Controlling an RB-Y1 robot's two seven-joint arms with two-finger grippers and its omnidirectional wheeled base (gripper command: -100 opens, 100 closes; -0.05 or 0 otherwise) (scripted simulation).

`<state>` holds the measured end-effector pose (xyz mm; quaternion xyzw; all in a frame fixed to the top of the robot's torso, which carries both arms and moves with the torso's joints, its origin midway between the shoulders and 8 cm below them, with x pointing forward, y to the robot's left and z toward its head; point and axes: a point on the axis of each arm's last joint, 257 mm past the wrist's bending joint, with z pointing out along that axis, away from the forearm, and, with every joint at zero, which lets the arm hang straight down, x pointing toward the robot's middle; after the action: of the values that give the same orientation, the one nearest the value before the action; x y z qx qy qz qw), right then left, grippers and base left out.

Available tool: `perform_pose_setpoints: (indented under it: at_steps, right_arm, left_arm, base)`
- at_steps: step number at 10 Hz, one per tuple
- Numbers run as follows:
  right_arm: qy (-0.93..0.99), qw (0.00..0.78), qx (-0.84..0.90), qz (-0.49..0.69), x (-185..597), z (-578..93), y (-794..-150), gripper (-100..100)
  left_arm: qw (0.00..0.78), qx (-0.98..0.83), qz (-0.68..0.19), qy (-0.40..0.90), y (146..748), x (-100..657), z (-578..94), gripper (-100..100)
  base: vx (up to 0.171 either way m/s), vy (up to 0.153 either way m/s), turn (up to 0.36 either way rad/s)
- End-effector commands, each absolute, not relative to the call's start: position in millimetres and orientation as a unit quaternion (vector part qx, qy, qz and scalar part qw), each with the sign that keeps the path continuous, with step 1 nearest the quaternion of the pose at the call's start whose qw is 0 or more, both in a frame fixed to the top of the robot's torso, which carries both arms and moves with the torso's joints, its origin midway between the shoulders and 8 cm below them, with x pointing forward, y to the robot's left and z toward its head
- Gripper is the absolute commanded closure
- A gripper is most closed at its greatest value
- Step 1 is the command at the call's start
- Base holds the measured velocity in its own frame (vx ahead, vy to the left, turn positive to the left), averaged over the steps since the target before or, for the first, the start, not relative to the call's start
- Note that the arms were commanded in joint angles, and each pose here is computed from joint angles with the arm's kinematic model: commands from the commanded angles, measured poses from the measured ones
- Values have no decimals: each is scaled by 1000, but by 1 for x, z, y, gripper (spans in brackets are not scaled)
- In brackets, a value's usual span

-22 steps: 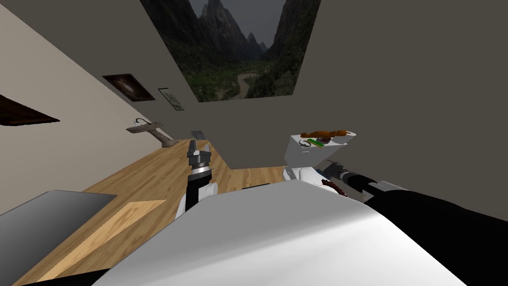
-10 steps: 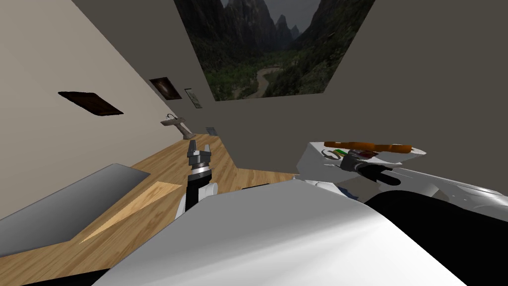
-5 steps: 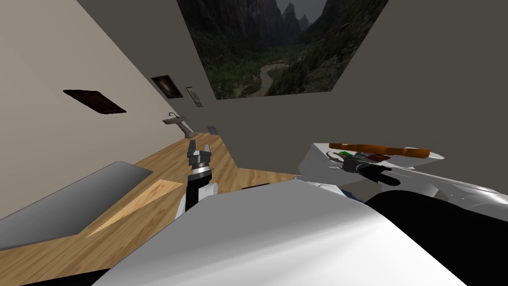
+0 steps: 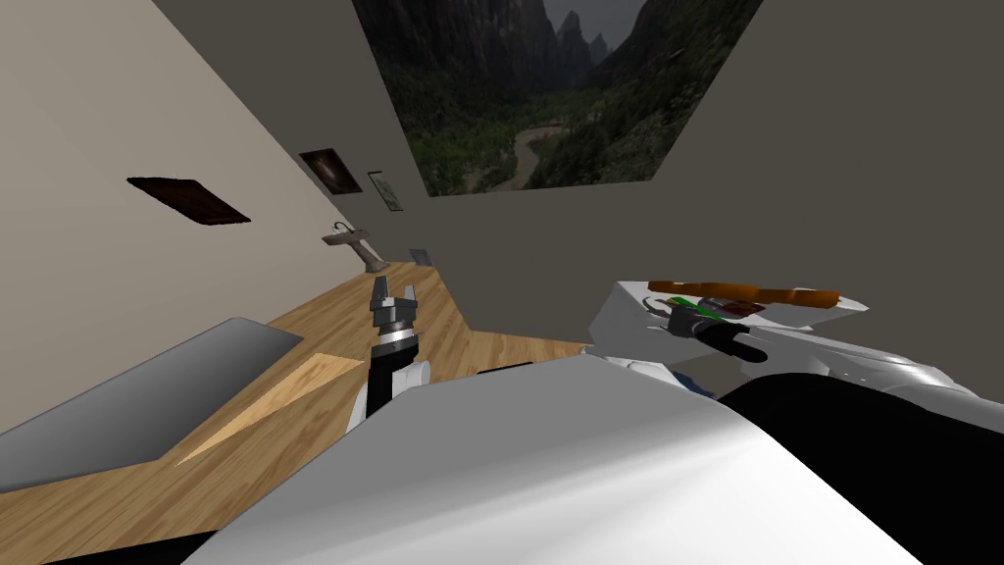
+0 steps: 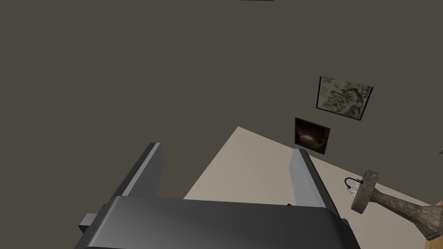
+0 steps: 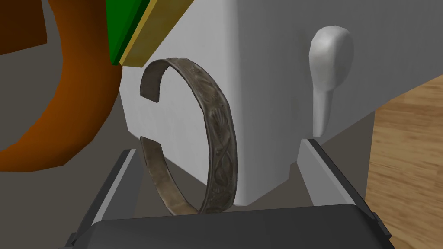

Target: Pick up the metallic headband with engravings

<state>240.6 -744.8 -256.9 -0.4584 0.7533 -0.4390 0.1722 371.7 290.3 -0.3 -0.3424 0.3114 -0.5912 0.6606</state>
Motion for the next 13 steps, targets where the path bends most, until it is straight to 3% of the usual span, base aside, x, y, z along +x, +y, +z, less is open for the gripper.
perform_pose_setpoints:
  at_steps: [1, 13]
  right_arm:
    - [758, 178, -450, -437, 242, -258, -745, -100]
    - [753, 176, -464, -433, 281, -272, -757, -100]
  left_arm:
    - [661, -342, -591, 311, 290, 372, 0, 0]
    - [661, -342, -591, 311, 290, 372, 0, 0]
  base:
    - [0, 0, 0]
    - [-23, 8, -2]
